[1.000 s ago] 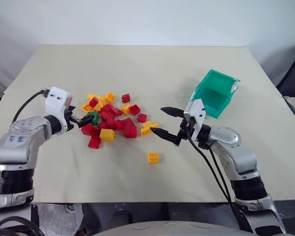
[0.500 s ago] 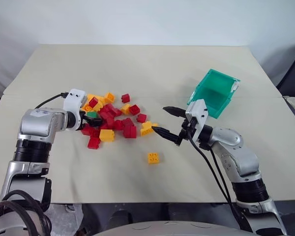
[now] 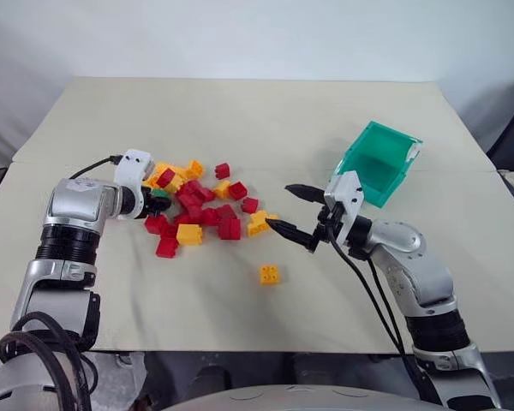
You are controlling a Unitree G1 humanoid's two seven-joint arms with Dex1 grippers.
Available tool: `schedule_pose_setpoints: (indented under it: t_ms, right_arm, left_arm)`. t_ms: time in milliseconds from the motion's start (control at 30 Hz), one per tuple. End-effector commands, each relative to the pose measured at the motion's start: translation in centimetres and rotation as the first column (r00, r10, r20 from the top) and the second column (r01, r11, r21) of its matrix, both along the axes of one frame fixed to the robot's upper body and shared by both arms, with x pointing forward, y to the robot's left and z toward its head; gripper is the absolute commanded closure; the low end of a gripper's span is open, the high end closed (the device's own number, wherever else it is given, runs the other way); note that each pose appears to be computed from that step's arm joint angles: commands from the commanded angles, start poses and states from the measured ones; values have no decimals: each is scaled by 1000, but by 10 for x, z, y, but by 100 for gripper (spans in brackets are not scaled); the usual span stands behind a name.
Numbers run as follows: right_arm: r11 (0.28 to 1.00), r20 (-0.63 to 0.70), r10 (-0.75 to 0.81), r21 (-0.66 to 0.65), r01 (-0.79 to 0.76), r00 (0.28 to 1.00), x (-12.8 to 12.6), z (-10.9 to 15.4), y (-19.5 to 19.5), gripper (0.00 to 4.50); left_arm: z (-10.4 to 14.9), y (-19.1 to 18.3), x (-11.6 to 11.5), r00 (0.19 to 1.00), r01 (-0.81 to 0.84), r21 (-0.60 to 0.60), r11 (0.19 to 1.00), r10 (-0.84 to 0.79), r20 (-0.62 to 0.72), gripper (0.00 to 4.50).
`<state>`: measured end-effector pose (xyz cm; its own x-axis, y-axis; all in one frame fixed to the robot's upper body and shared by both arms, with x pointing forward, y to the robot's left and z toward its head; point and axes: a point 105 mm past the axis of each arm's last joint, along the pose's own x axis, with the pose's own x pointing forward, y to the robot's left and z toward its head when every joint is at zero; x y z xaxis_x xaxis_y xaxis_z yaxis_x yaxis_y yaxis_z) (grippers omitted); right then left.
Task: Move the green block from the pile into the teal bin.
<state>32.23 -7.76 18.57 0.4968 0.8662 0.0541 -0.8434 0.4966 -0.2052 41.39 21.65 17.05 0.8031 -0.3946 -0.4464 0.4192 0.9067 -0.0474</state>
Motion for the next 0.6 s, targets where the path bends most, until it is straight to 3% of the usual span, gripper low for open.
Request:
schedule_pose_setpoints:
  t_ms: [33, 133, 267, 433, 600]
  right_arm:
    - [1000, 52, -10, 12, 9, 999, -5, 15, -7, 0]
    - [1000, 49, -27, 1, 27, 998, -6, 14, -15, 0]
    - [998, 47, -54, -16, 55, 997, -8, 13, -25, 0]
    - [994, 48, -105, -23, 107, 993, -9, 15, -38, 0]
    - [985, 35, -162, -54, 163, 986, -12, 12, -61, 0]
  left_arm:
    - [44, -10, -6, 970, 132, -37, 991, -122, 212, 298]
    - [57, -23, -22, 920, 266, -47, 963, -239, 311, 298]
    - [58, -36, -37, 879, 371, -18, 929, -344, 331, 298]
    - [67, -79, -56, 709, 594, 40, 804, -546, 447, 298]
    - [34, -137, -66, 559, 762, 158, 628, -760, 331, 298]
